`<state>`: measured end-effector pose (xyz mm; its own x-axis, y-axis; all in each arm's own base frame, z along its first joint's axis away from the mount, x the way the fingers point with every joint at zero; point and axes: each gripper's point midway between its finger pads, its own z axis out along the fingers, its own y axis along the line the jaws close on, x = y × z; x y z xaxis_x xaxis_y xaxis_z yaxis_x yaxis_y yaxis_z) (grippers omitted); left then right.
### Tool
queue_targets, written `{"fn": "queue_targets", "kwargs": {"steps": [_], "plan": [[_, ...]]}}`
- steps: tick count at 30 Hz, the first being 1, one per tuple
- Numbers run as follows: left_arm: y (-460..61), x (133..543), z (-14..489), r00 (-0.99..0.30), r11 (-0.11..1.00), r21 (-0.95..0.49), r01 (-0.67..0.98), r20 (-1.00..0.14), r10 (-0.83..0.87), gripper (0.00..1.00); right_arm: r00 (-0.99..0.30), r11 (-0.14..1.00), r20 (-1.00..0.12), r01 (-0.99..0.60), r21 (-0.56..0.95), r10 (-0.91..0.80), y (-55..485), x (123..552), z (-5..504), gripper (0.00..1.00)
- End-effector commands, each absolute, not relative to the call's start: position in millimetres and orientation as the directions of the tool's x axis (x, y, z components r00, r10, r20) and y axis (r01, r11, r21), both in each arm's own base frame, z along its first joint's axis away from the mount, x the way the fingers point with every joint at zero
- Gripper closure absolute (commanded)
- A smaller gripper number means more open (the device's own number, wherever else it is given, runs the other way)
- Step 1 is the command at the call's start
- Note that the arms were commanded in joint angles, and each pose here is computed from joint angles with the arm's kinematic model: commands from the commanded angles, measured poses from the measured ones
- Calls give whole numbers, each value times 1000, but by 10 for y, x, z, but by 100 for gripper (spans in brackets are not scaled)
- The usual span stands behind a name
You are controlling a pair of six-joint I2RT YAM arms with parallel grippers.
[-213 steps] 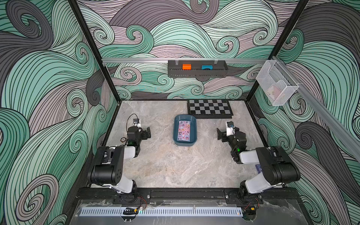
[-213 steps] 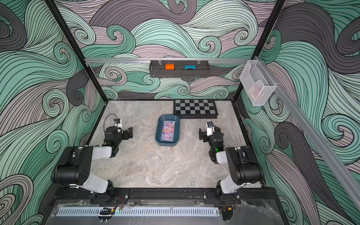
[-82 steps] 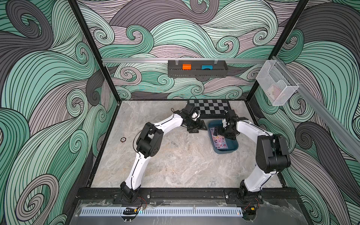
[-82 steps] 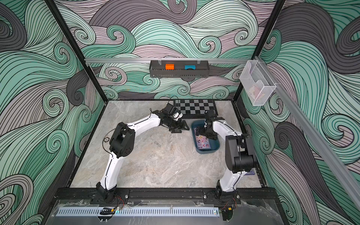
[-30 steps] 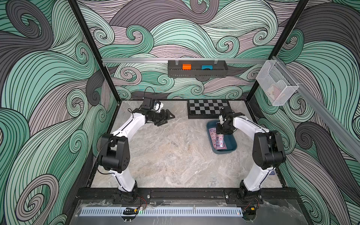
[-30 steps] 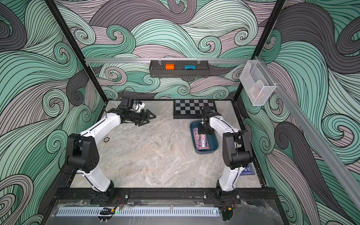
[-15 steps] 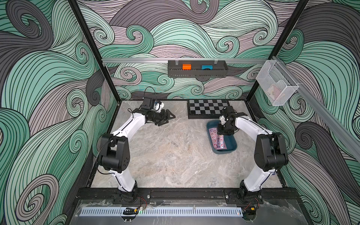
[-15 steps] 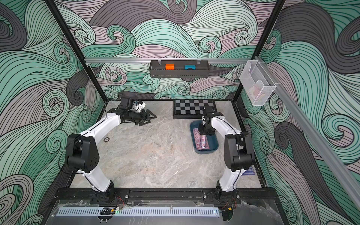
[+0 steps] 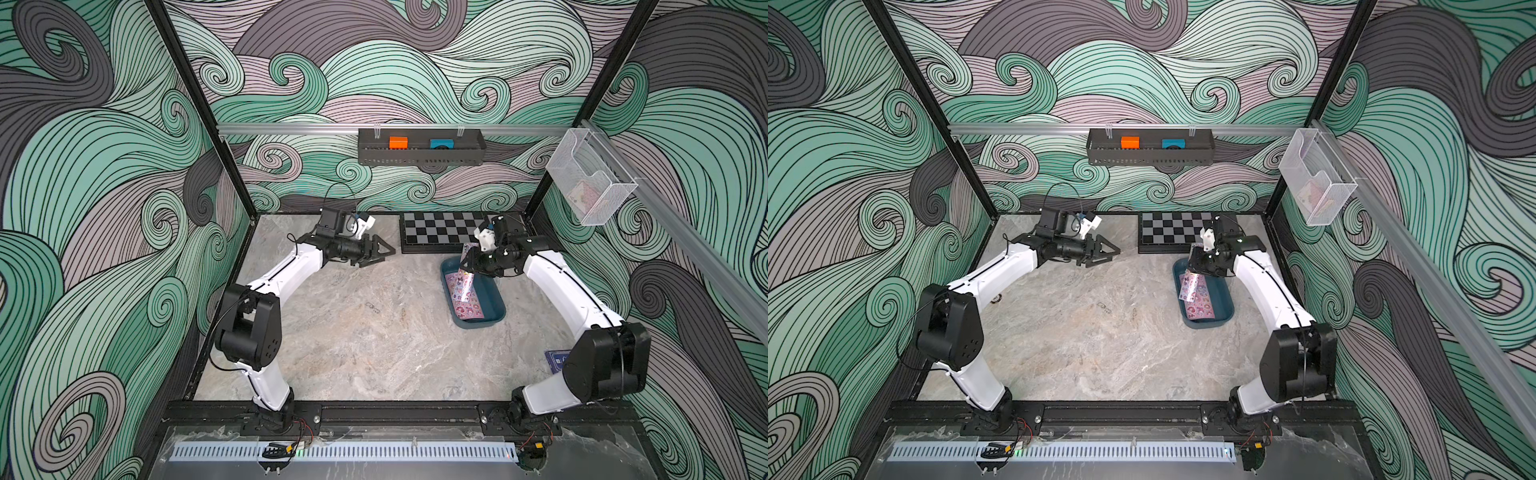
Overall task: Take the stickers out of the storage box
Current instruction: Pick up the sticker from the storage box.
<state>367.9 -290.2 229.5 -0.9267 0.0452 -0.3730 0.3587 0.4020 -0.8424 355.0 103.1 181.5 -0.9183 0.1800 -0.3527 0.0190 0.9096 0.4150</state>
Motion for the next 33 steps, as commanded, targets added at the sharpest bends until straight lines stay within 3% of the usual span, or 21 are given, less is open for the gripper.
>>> {"fn": "queue_targets", "kwargs": {"steps": [1, 8, 33], "plan": [[-3262, 3524, 2484, -880, 279, -834, 476, -449, 157, 34, -915, 826, -335, -5, 564, 224, 1276, 3487, 1998, 61], [-3742, 3271, 2511, -851, 147, -855, 498, -449, 272, 38, -913, 769, -339, -44, 637, 228, 1402, 3430, 2159, 61], [-4050, 3015, 2497, -813, 56, -867, 496, -440, 381, 46, -908, 560, -321, -123, 819, 269, 1723, 3427, 2487, 62]]}}
